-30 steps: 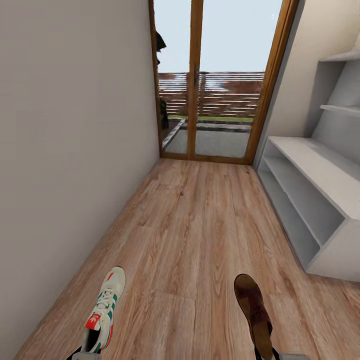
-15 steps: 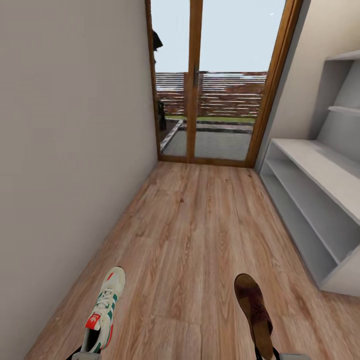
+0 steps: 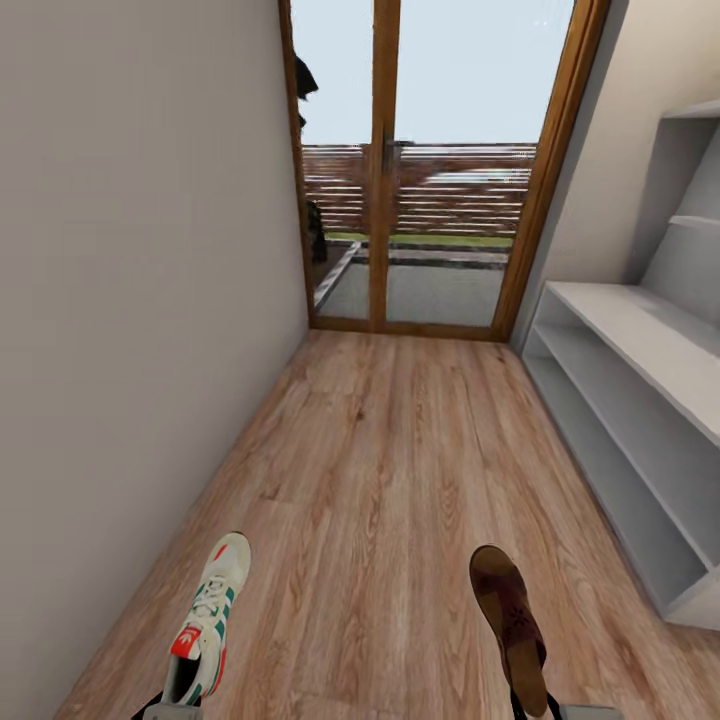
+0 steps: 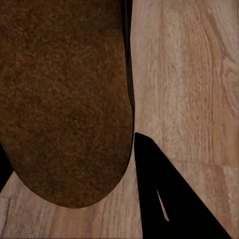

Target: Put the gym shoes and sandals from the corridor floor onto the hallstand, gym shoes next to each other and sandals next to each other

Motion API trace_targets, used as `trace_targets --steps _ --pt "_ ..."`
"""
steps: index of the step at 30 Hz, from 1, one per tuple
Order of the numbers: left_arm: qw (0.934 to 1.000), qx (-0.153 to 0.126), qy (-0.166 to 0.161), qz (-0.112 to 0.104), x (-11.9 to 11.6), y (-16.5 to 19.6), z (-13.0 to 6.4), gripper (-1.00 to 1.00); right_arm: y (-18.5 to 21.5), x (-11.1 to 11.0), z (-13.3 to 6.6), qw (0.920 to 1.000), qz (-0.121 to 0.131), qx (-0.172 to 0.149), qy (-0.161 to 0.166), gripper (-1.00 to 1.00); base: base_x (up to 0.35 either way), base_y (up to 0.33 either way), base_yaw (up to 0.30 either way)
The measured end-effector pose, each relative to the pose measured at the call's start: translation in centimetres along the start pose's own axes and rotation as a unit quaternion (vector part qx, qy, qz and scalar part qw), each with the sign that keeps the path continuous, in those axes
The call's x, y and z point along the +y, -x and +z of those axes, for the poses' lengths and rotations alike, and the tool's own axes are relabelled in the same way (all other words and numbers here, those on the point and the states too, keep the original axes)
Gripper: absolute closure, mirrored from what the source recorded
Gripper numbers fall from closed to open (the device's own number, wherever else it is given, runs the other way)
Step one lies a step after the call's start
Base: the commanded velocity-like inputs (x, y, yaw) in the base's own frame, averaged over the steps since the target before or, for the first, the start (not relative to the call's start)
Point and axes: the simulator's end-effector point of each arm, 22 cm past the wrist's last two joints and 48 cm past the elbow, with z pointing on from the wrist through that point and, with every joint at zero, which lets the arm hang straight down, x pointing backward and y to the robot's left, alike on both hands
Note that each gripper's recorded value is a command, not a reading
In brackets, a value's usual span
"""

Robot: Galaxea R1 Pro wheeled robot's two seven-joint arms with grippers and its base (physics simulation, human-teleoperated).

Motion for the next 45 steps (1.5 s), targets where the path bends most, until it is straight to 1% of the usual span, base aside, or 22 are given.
trace_targets --steps 21,41,45 --pt "1.0000 0.001 0.000 0.000 0.02 -0.08 -0.03 1.00 -0.31 0.09 -0.05 1.0000 0.001 0.003 0.001 1.00 0.338 0.000 -0.256" --pt "1.0000 0.001 0.000 0.000 0.03 -0.04 -0.01 1.00 -0.16 0.05 -0.02 1.0000 0.001 0.002 0.000 1.00 0.339 0.000 -0.013" --pt "1.0000 0.001 0.000 0.000 0.00 -0.06 -0.02 1.00 -0.16 0.05 -0.02 1.0000 0.001 0.002 0.000 1.00 0.339 0.000 -0.107"
